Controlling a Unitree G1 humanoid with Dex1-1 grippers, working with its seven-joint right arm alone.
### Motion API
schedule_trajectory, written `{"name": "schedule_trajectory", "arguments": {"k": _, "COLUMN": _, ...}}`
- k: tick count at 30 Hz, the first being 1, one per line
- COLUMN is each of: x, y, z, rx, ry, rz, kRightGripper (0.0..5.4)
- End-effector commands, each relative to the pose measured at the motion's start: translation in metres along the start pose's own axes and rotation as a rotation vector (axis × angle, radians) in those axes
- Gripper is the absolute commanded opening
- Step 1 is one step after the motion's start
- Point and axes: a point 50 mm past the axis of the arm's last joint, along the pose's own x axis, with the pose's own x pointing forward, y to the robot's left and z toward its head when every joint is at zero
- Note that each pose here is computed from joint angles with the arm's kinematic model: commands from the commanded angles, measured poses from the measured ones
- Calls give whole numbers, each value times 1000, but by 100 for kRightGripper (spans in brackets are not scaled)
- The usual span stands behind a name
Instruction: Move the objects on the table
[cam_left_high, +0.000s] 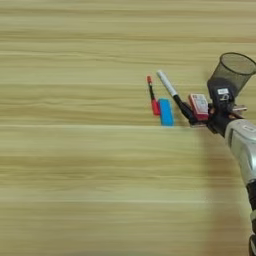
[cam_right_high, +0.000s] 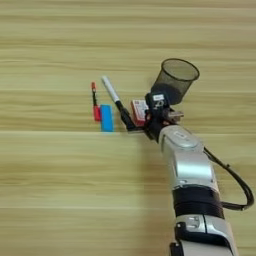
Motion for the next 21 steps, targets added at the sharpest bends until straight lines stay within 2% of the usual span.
{"name": "schedule_trajectory", "arguments": {"k": 1, "x": -1, "y": -9, "z": 29, "rx": -81, "ry": -80, "rz": -30, "kRightGripper": 539}}
{"name": "schedule_trajectory", "arguments": {"k": 7, "x": 0, "y": -15, "z": 23, "rx": -94, "ry": -31, "rz": -68, "kRightGripper": 539}}
{"name": "schedule_trajectory", "arguments": {"k": 21, "x": 8, "y": -23, "z": 11, "rx": -21, "ry": 31, "rz": -69, "kRightGripper": 539}}
